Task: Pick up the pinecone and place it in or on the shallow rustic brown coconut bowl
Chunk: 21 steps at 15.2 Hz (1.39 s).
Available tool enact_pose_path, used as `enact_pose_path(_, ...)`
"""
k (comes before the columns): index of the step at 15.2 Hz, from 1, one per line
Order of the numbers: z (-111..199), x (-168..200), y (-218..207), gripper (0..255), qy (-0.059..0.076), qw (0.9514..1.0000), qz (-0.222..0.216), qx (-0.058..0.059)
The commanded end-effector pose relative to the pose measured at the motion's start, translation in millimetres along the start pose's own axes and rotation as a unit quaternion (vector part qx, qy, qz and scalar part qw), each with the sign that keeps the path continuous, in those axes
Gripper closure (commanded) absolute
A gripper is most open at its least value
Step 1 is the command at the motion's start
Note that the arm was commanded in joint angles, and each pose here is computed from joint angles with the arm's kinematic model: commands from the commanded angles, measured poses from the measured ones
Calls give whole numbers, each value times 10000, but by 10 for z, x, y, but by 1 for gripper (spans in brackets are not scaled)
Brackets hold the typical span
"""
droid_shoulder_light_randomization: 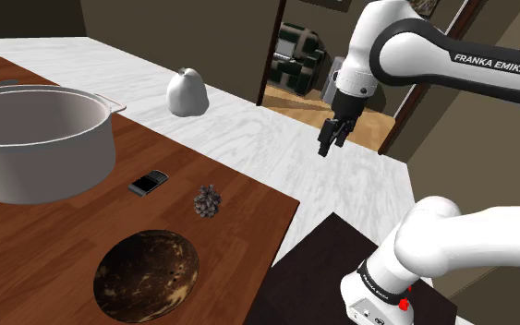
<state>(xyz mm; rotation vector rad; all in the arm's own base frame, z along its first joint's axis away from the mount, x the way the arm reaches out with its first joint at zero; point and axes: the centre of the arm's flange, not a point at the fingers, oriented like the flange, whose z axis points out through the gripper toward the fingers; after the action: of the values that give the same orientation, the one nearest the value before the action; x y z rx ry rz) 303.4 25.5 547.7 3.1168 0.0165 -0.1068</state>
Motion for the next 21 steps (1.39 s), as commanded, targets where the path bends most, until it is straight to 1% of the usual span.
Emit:
enact_pose_path(1,0,0,0,0,0,10000,0,0)
enact_pose_path(11,451,790,-1090,0,-197,9990,302,-274)
enact_pose_path(21,991,1624,-2104,0,-394,9959,604,-548)
